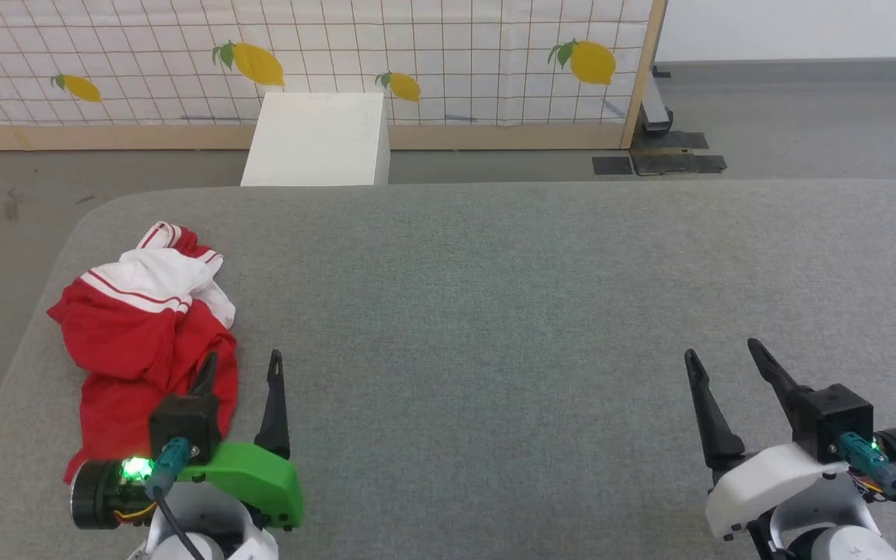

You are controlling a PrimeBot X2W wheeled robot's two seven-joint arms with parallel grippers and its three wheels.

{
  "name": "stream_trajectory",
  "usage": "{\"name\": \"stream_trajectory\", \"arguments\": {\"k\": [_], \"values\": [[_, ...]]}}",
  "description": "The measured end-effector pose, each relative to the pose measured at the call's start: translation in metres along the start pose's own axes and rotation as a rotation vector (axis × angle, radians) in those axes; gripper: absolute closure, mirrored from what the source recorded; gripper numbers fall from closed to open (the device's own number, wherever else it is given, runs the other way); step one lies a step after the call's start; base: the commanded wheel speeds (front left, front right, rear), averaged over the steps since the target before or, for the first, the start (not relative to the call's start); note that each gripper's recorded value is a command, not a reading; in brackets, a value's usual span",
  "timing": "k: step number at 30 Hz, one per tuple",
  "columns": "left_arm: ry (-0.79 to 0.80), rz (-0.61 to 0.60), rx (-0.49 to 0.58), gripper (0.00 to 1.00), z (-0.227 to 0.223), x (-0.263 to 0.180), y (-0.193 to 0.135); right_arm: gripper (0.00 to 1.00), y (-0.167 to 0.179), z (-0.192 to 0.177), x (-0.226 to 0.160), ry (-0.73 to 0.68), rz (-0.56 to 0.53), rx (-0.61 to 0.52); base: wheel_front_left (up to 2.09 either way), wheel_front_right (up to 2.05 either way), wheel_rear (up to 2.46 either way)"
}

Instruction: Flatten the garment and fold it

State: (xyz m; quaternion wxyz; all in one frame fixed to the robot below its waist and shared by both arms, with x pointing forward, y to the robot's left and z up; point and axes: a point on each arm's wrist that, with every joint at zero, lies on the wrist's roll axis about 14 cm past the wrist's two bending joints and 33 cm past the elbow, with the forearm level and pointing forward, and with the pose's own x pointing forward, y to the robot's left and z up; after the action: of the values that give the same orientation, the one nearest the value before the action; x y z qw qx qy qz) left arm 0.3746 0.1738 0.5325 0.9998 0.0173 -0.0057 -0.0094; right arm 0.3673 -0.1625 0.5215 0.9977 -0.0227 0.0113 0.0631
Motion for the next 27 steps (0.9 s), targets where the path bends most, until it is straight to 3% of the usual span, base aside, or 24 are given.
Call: {"name": "stream_trajectory", "arguments": {"k": [27], "values": [[-0.035, -0.016, -0.035, 0.0, 0.0008, -0.0008, -0.0079, 0.0, -0.002, 0.0067, 0.0005, -0.054, -0.005, 0.011, 0.0, 0.0, 0.0]]}}
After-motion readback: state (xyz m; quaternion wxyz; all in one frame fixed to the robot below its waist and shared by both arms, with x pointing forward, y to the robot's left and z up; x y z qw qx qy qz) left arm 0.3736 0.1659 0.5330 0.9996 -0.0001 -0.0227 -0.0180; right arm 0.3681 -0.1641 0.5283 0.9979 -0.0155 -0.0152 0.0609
